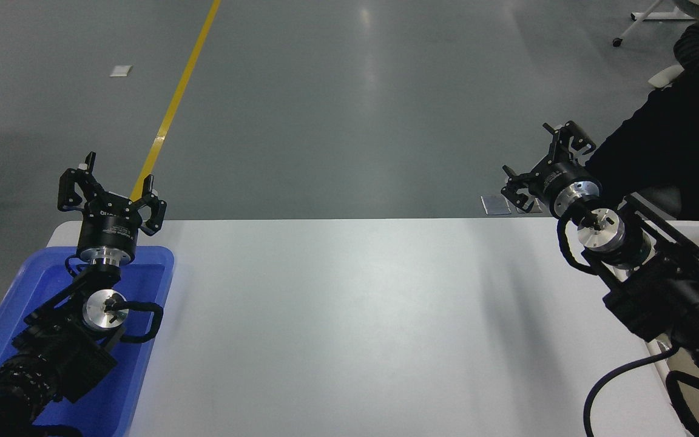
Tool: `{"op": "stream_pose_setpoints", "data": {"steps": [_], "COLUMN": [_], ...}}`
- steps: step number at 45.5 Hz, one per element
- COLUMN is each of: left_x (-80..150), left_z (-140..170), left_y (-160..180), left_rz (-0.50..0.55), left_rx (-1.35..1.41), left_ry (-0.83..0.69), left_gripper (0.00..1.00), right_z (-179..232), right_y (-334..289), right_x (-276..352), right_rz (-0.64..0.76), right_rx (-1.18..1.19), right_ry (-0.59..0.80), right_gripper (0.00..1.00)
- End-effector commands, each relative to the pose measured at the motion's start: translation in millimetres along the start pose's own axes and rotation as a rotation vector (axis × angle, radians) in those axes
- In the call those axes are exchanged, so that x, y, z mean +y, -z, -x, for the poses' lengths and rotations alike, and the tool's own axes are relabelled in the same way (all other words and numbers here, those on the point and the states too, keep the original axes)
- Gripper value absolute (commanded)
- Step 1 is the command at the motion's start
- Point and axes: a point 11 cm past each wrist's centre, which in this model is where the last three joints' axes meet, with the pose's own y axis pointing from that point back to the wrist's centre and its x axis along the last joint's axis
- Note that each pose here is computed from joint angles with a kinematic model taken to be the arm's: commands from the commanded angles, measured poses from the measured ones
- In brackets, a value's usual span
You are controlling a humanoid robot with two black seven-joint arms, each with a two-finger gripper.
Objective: Pick up paper ball place in dustbin
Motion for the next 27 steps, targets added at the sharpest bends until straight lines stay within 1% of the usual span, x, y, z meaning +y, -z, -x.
{"op": "stream_pose_setpoints", "data": {"steps": [1,5,12,27], "left_x": [0,0,0,0], "left_z": [0,0,0,0], "left_y": [0,0,0,0], "left_rz": [0.0,0.001,0.0,0.0], "left_rx": [0.0,0.0,0.0,0.0], "left_ry": [0.0,0.0,0.0,0.0], "left_gripper": [0.99,0.99,0.99,0.99], "right_z": [-15,-19,-13,-21], "right_y": [-23,-32,-38,-42], "right_x": [9,12,12,16], "right_rz": [0.001,0.011,0.004,0.006], "right_rx": [-0.145,-0.162,-0.203,-0.211], "right_ry": [0.036,0.032,0.071,0.064], "right_gripper": [1.0,1.0,1.0,1.0]}}
